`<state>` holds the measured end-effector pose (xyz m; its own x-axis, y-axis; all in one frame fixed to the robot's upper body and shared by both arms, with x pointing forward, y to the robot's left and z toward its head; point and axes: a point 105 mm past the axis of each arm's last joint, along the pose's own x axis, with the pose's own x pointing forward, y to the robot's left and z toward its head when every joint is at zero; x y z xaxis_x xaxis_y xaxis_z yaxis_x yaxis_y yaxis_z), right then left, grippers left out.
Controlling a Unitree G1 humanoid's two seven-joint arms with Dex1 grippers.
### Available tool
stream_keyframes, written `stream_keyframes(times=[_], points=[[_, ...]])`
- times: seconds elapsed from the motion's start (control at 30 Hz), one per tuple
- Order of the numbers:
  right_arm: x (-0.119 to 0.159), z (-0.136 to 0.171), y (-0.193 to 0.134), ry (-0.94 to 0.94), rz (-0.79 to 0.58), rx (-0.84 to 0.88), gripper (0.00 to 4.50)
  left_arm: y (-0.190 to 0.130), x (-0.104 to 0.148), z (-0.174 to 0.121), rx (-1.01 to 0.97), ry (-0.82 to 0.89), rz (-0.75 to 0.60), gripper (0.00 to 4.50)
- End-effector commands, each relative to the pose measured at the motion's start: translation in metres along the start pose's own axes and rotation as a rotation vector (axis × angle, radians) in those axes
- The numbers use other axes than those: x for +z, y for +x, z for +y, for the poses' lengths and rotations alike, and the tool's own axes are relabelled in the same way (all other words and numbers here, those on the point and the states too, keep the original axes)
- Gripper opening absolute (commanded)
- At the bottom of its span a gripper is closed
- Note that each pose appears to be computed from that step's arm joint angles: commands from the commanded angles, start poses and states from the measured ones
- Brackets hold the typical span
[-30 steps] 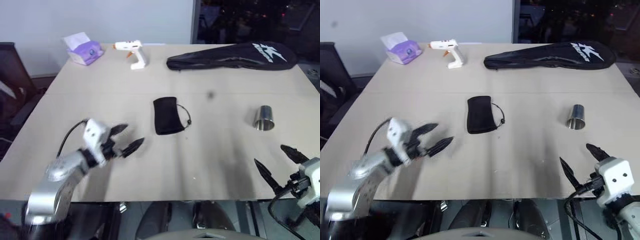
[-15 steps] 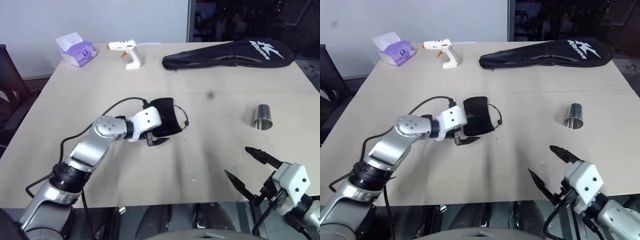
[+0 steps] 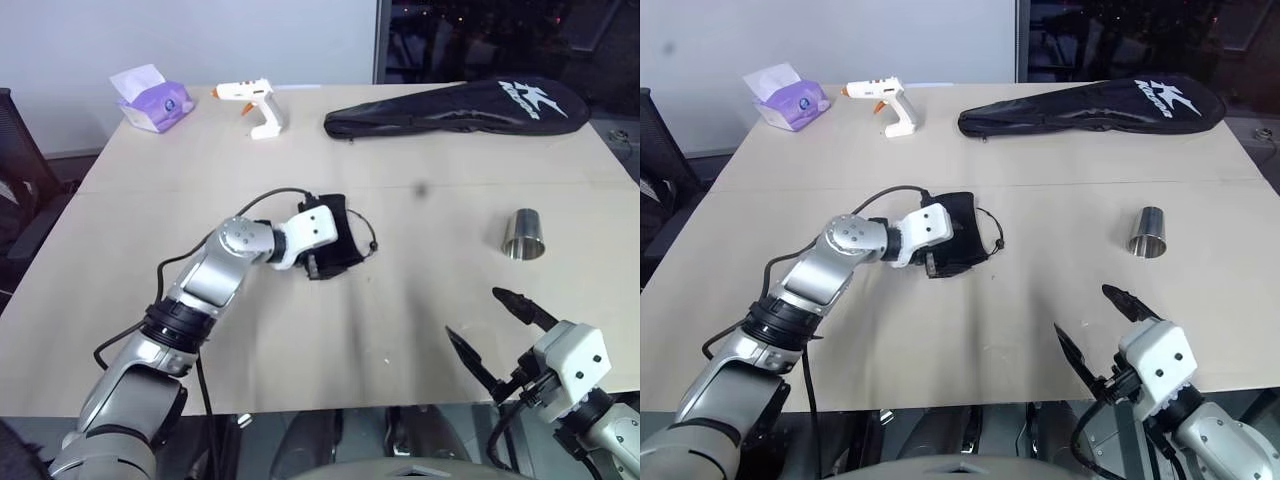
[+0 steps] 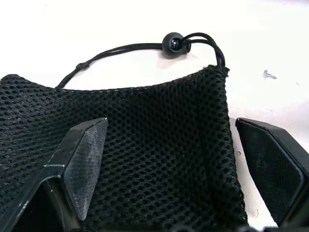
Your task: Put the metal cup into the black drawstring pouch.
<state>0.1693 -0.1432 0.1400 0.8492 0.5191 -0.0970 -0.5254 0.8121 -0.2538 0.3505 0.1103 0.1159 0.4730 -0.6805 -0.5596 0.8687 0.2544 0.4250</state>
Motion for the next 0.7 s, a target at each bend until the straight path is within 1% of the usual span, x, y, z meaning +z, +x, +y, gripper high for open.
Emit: stream_keyframes(times=[0.03,0.07,0.17,0.2,0.23,0.3,0.33,0.37,0.53,0.63,0.7], points=[[0.013,0.001,0.0,-0.014,-0.047,-0.004,4.5,-0.003,0.007,0.013,0.055,0.069,-0.008,3.98],[0.013,0.001,0.0,-0.013,-0.044,-0.005,4.5,-0.002,0.006,0.012,0.052,0.066,-0.006,3.81],[0.011,0.0,-0.001,-0.013,-0.034,-0.006,4.5,0.0,0.005,0.009,0.044,0.069,-0.006,2.42],[0.011,0.0,0.0,-0.015,-0.03,-0.007,4.5,0.001,0.006,0.009,0.043,0.062,-0.01,2.03],[0.01,0.0,0.0,-0.016,-0.026,-0.005,4.5,0.001,0.008,0.009,0.041,0.047,-0.018,1.45],[0.01,0.0,0.0,-0.017,-0.022,-0.003,4.5,0.001,0.011,0.01,0.038,0.01,-0.03,0.55],[0.01,0.0,0.0,-0.017,-0.021,-0.002,4.5,0.001,0.012,0.011,0.03,-0.02,-0.035,0.18],[0.01,0.0,0.001,-0.018,-0.021,-0.001,4.5,0.0,0.013,0.01,0.017,-0.065,-0.042,0.05],[0.009,0.001,0.002,-0.024,-0.016,0.003,4.5,-0.006,0.027,0.012,-0.066,-0.308,-0.102,0.05],[0.008,0.001,0.003,-0.026,-0.016,0.005,4.5,-0.009,0.029,0.017,-0.08,-0.373,-0.112,0.05],[0.008,0.001,0.004,-0.027,-0.015,0.006,4.5,-0.01,0.029,0.017,-0.087,-0.364,-0.106,0.05]])
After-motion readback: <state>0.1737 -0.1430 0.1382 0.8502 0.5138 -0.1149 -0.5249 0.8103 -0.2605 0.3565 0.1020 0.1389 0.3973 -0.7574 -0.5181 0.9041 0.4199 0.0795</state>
